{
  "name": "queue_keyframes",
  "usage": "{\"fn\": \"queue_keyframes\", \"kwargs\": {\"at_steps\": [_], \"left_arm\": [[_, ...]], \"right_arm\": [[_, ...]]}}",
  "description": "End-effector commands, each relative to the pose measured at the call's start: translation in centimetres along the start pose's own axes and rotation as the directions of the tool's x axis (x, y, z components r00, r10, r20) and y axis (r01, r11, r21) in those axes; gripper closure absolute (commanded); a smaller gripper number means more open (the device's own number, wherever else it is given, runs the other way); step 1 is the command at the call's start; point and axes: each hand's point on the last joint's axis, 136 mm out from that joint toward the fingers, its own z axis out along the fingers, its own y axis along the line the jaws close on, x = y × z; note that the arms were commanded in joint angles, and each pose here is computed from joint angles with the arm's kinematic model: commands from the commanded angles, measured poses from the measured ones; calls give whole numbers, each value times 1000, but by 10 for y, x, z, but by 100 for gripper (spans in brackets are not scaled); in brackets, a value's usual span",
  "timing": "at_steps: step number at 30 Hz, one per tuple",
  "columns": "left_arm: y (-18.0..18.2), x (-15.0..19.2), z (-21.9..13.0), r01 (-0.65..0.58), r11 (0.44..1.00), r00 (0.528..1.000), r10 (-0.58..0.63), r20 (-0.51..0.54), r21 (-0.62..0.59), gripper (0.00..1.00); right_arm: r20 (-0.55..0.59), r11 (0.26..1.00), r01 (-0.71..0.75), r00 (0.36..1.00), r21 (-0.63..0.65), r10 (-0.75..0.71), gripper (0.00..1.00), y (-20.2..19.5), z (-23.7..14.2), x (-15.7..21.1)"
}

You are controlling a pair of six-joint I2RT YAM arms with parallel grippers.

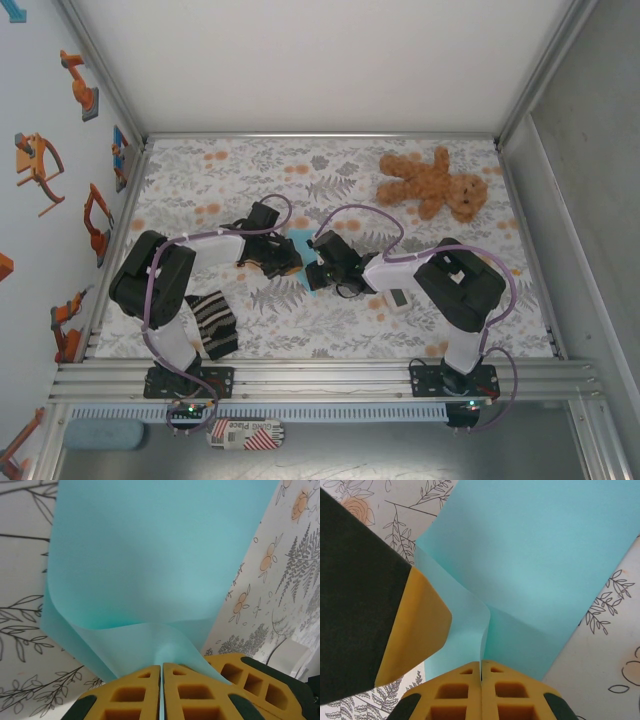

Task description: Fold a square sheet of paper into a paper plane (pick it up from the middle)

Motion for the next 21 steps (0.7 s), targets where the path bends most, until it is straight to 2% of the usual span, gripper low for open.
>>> {"fn": "queue_keyframes", "kwargs": {"at_steps": [1, 21], "left_arm": [[11, 6, 2, 21, 999, 1000, -21, -6, -44, 91], [20, 8, 2, 37, 997, 999, -38, 0, -72, 91]], "right_arm": [[-31, 999, -24, 999, 29, 25, 100, -8, 5, 5], [-40, 999, -29, 999, 27, 30, 100, -8, 7, 7]]}}
